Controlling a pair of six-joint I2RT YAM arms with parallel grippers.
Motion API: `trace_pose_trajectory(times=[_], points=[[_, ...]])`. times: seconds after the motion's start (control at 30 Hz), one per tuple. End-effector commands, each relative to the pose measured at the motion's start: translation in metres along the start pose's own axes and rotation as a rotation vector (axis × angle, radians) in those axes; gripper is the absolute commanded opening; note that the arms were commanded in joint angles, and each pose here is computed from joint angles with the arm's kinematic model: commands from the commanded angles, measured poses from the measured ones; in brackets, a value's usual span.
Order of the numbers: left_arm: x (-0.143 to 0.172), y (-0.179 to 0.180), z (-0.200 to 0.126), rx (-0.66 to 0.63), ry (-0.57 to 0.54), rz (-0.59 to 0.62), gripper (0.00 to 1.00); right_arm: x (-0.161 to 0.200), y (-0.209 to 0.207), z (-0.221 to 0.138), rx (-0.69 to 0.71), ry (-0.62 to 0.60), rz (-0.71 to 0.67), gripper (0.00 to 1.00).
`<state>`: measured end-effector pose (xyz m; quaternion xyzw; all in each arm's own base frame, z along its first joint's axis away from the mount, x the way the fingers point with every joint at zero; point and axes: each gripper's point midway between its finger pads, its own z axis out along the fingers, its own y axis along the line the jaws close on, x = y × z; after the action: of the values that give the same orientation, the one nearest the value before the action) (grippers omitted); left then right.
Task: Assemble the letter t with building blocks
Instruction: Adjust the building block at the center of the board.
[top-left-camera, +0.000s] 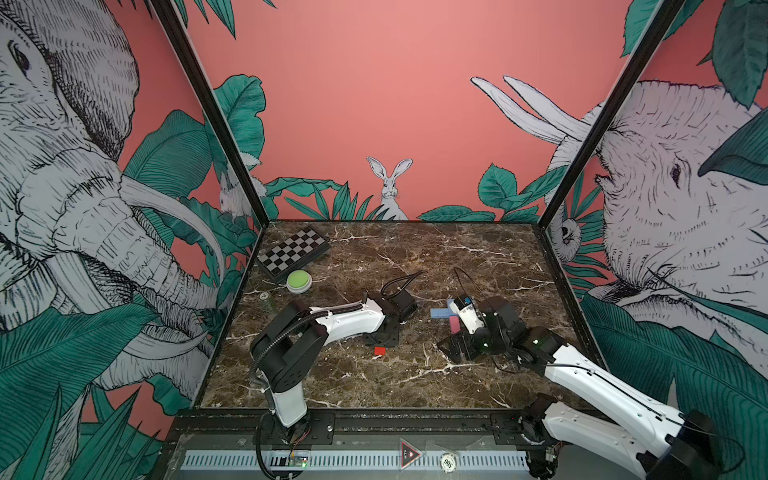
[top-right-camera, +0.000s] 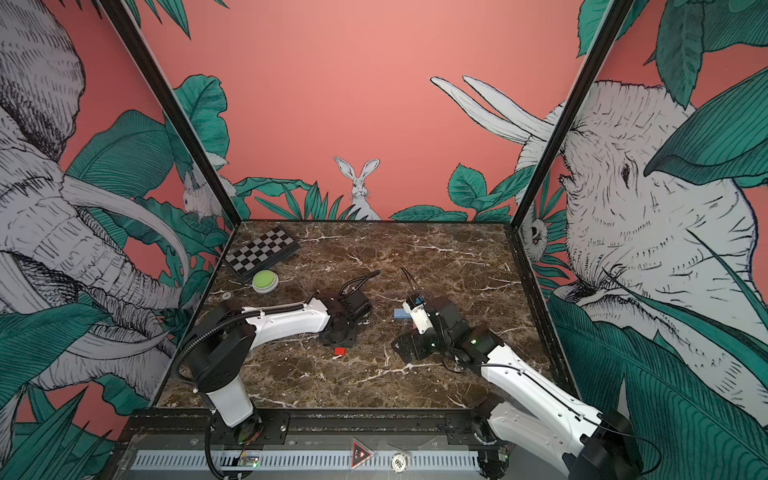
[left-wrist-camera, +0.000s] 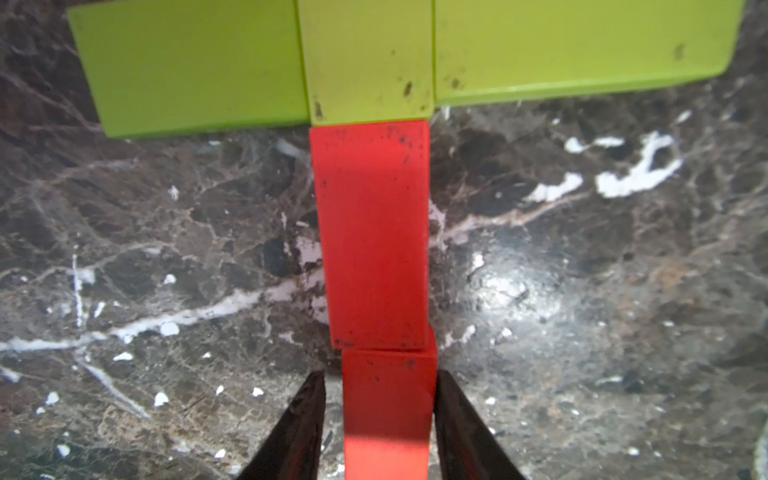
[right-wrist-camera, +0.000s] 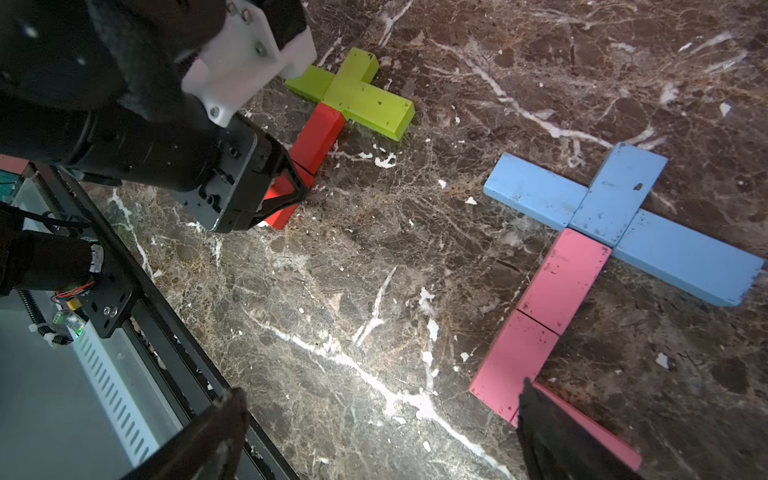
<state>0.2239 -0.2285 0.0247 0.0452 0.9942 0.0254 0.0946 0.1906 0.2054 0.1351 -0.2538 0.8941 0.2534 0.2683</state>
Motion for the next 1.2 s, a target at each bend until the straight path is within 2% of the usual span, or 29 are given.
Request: trace_pose_trajectory(times=[0.0,1.17], points=[[-0.002,0.008,-0.006,-0.021,-0.017,-0.024,0.45,0.001,-0.003,0.002,0.011,-0.001,0.011,0.98],[-0.011,-0.002,-0.010,0.008,-0.046,-0.003,0.42,0.003,-0.003,0.005,0.006,0.004,0.019,0.98]])
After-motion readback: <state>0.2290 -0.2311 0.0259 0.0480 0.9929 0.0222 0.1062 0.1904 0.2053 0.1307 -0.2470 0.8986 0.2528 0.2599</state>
